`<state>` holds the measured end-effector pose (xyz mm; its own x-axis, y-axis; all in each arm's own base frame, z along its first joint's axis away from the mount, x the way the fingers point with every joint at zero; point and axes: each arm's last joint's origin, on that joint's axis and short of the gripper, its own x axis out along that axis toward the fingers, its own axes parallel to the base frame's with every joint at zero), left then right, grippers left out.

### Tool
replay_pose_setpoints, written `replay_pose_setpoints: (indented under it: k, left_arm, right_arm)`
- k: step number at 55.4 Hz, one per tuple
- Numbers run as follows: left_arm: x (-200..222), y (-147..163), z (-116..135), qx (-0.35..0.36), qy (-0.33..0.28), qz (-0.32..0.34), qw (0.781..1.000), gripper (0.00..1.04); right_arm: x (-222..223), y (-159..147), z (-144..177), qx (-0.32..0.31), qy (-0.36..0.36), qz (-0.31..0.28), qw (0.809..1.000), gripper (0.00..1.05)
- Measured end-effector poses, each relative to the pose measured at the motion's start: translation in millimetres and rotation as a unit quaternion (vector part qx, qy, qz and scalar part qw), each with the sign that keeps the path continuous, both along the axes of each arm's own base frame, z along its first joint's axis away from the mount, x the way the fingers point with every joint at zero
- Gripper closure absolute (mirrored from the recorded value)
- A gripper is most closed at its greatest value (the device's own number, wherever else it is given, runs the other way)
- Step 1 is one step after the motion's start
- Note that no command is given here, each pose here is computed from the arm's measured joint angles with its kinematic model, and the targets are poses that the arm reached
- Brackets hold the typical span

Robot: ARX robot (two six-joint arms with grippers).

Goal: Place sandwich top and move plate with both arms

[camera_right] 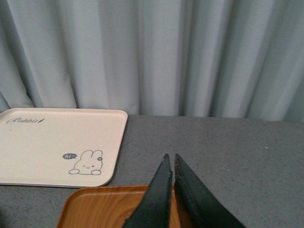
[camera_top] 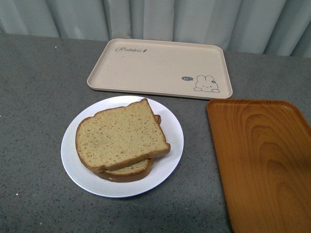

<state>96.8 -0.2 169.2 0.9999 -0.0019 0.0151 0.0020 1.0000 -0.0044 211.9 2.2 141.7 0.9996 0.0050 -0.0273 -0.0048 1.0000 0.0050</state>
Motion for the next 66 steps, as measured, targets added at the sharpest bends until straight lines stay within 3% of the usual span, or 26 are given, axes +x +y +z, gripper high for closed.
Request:
replay_pose_setpoints:
  k: [1,27,66]
  left_arm:
    - [0.0,0.0,0.0,0.0,0.0,0.0,1.0,0.06]
    - [0.0,0.0,0.0,0.0,0.0,0.0,1.0,0.06]
    - [0.0,0.0,0.0,0.0,0.0,0.0,1.0,0.06]
  right_arm:
    - [-2.7,-1.0,0.7,0.0,0.0,-0.002,1.0,1.04]
    - [-49.7,-2.2,20.5,-0.001,-0.007,-0.003,1.0,1.04]
    - [-86.2,-2.2,25.9,-0.001,-0.015,-0.003,1.0,1.04]
